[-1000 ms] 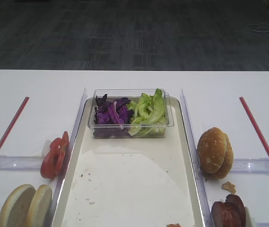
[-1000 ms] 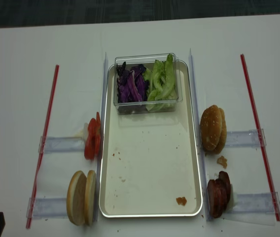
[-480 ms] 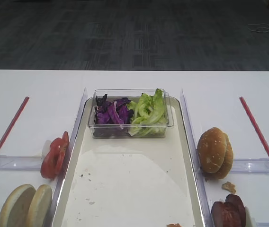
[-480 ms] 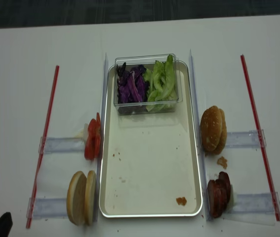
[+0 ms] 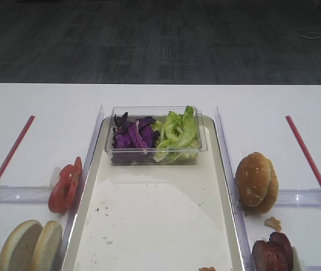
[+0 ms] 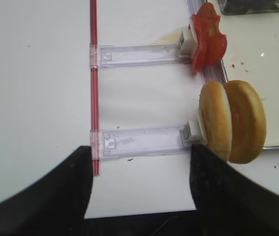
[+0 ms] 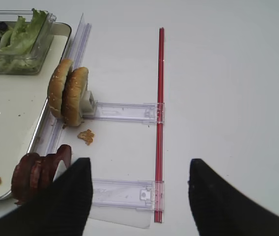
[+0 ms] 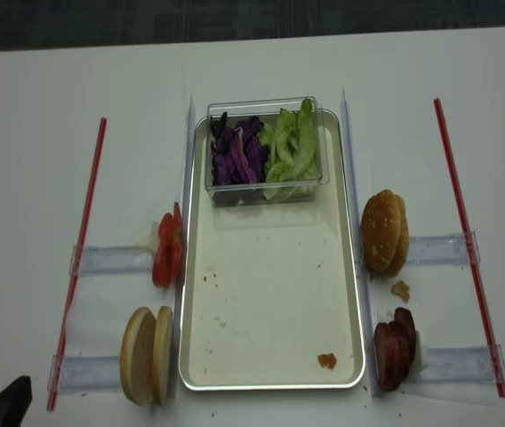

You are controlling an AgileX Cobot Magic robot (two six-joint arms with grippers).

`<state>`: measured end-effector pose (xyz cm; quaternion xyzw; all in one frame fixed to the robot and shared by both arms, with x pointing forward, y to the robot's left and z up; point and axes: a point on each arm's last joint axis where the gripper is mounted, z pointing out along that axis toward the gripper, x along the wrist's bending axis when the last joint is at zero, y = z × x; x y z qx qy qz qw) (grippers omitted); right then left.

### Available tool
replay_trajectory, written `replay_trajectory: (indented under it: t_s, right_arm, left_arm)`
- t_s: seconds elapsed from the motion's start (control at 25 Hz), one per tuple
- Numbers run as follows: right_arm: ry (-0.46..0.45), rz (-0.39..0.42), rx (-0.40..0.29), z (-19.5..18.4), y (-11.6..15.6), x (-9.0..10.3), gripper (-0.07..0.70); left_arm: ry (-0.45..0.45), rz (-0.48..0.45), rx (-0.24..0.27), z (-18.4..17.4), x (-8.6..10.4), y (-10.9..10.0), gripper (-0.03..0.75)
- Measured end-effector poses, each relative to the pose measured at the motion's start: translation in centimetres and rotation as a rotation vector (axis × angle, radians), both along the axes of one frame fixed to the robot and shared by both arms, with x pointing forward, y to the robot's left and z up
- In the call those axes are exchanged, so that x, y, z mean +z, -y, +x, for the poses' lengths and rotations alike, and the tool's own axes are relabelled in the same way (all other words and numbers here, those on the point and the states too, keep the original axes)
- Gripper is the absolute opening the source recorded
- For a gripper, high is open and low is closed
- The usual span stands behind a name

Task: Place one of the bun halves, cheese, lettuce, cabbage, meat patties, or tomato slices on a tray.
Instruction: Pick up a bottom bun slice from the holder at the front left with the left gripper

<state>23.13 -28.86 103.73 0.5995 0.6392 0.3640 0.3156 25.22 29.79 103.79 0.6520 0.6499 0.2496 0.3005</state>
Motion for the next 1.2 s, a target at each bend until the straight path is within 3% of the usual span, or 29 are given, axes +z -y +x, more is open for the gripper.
replay_trajectory:
  t_s: [0.36,0.72,0.92,1.2]
  right_arm:
    - [0.0,0.0,0.0,0.0,0.0,0.0,0.477]
    - [0.0,0.0,0.0,0.0,0.0,0.0,0.477]
    - [0.0,0.001,-0.001,0.0,0.0,0.0,0.477]
    - [0.0,0.001,-0.001,0.0,0.0,0.0,0.477]
  left_arm:
    - [-0.101,0.003,-0.001,1.5,0.4,0.1,0.389]
    - [-0.275,0.007,0.004,3.0,0.0,0.2,0.386]
    - [-0.322,0.008,0.005,3.4,-0.2,0.2,0.375]
    - [-0.324,0.008,0.005,4.9,1.8,0.3,0.367]
